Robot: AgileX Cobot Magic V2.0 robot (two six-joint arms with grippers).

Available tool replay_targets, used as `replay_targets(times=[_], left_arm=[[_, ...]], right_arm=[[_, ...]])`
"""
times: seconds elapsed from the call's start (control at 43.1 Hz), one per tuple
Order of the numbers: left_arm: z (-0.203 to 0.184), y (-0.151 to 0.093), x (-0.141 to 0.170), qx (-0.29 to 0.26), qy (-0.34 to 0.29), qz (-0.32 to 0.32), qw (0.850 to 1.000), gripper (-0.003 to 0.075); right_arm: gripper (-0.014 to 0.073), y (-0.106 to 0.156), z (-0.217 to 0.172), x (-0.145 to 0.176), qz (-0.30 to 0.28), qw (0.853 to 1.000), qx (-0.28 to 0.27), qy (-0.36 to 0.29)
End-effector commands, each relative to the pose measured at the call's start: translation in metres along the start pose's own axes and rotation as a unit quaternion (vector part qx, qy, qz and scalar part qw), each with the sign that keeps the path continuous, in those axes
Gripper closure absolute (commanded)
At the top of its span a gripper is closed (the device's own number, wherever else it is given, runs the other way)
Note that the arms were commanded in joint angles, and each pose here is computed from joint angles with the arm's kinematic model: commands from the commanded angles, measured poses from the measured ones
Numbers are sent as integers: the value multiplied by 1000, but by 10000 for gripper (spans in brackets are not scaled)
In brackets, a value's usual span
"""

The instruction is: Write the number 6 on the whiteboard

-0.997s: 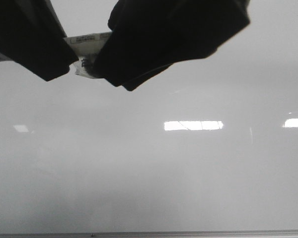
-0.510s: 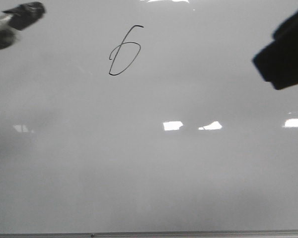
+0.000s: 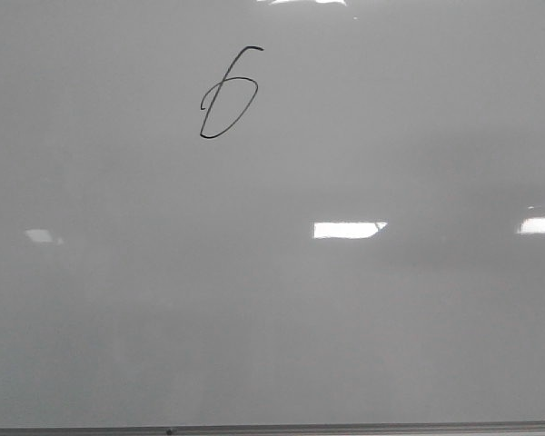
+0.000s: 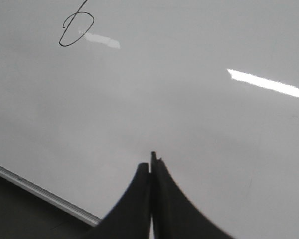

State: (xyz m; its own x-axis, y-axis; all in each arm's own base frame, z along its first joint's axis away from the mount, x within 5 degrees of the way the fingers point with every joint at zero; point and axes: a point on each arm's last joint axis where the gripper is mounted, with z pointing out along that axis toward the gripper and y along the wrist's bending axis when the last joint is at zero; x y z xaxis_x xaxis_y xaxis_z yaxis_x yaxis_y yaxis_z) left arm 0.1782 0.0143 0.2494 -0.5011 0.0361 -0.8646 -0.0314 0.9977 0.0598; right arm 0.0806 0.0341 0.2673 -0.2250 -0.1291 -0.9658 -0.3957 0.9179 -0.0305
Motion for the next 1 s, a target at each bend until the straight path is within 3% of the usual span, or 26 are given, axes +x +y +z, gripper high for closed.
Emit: replay_targets(times=[0.0, 0.139, 0.394, 0.649, 0.974], left_arm=[[7, 6, -13, -31, -98, -13, 995, 730], [30, 9, -9, -45, -101, -13, 994, 730], [80, 9, 0, -41, -27, -12, 999, 729], [98, 10, 2, -42, -12, -12, 999, 721], [99, 10, 1, -44, -17, -11, 999, 492]], right_arm=[[663, -3, -3, -15, 7, 999, 17, -47], [663, -3, -3, -15, 7, 999, 17, -47], [663, -3, -3, -15, 10, 999, 16, -47], [663, -3, -3, -15, 10, 999, 16, -47], [663, -3, -3, -15, 10, 999, 16, -47]])
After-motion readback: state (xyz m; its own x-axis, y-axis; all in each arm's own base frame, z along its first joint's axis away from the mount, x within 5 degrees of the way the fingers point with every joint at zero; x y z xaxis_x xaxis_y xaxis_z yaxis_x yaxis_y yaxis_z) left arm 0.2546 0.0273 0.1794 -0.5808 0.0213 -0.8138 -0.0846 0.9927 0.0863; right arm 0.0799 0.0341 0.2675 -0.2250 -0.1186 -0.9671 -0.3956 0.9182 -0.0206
